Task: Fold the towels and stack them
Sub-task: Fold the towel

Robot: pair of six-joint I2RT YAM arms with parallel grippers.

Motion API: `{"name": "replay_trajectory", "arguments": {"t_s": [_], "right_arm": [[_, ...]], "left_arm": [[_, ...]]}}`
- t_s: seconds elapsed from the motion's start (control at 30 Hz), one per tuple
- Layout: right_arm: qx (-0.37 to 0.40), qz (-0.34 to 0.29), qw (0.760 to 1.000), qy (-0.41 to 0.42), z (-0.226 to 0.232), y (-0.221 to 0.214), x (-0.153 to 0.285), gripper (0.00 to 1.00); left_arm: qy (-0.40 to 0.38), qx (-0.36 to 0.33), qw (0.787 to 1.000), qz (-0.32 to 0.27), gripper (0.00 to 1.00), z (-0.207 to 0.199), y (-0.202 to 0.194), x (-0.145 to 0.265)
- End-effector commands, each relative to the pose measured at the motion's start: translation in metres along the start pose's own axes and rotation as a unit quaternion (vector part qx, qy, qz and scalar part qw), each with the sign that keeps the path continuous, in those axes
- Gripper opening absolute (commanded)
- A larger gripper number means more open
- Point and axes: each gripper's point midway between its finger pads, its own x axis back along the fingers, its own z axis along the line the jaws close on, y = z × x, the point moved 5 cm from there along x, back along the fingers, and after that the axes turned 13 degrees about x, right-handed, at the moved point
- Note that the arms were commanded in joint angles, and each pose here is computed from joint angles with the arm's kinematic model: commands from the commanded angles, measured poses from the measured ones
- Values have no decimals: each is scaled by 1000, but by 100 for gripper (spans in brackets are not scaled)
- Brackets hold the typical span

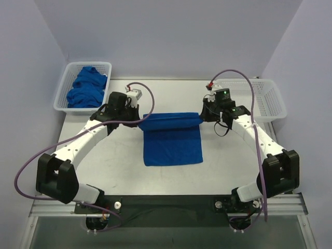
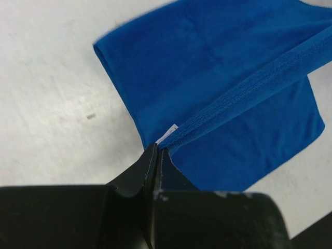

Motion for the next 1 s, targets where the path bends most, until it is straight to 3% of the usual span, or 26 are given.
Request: {"name": "replay_trajectory", "arguments": {"t_s": [0.0,0.17,0.53,0.7,0.97], "right_arm": [[-48,43,998,-6,5,-29,10,0],[-71,103,992,-1,14,-76,5,0],[-116,233,966,-5,22,-146,-29,0],[-110,239,965,-7,19,-148,-33,0],[-93,187,978,-10,18,-115,-5,0]], "left_arm": [[4,18,999,34,0,-4,-34,10],[17,53,994,91,0,0,-88,6],[75,85,975,190,0,21,-150,-30],[73,84,973,202,0,16,-153,-36],[72,77,986,131,0,1,-111,0]]}}
